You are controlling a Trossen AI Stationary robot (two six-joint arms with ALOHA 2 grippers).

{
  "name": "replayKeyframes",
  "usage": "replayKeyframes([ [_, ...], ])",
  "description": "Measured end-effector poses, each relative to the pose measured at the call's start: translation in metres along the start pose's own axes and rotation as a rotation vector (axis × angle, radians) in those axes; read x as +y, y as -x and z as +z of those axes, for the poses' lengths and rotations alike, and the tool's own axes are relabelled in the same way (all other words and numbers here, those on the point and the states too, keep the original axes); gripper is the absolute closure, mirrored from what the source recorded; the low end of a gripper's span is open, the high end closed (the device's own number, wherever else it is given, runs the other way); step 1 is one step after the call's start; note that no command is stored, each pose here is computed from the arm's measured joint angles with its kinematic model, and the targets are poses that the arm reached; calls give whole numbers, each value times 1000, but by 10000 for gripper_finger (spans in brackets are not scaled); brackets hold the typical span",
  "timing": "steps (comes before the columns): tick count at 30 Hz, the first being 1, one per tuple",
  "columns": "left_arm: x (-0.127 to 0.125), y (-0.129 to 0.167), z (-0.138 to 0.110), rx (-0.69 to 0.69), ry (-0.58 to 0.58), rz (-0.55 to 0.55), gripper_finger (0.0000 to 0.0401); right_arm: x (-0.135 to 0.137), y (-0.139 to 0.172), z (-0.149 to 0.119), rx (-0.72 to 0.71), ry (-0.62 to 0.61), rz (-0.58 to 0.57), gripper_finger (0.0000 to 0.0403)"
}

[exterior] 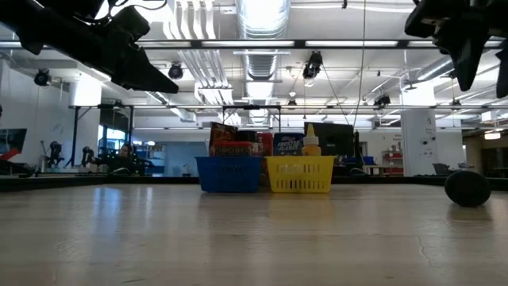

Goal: Pick & Place Kitchen Items
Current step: Put the large black food coloring bottle into the yellow bin

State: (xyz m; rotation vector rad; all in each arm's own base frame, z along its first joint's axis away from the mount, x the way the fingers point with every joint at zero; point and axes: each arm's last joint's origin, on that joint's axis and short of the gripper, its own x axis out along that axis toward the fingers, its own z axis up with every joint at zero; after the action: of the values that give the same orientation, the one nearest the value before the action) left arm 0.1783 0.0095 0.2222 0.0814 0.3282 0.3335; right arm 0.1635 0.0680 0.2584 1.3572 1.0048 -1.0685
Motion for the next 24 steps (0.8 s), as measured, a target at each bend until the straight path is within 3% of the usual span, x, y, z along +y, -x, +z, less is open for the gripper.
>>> replayKeyframes([
  [4, 0, 0, 0, 0, 0, 0, 293, 5, 0, -3, 82, -184, 26, 197],
  [9, 0, 0, 0, 0, 0, 0, 293, 19, 2, -7, 162, -284, 142, 179],
  [12, 0, 0, 0, 0, 0, 0, 293, 19, -1, -4, 136, -341, 126, 178],
  [20, 0, 0, 0, 3, -1, 0, 293, 33, -42, 7, 78, -353, -61, 188],
  [24, 0, 0, -1, 7, -3, 0, 293, 48, -62, 6, 165, -304, -48, 181],
])
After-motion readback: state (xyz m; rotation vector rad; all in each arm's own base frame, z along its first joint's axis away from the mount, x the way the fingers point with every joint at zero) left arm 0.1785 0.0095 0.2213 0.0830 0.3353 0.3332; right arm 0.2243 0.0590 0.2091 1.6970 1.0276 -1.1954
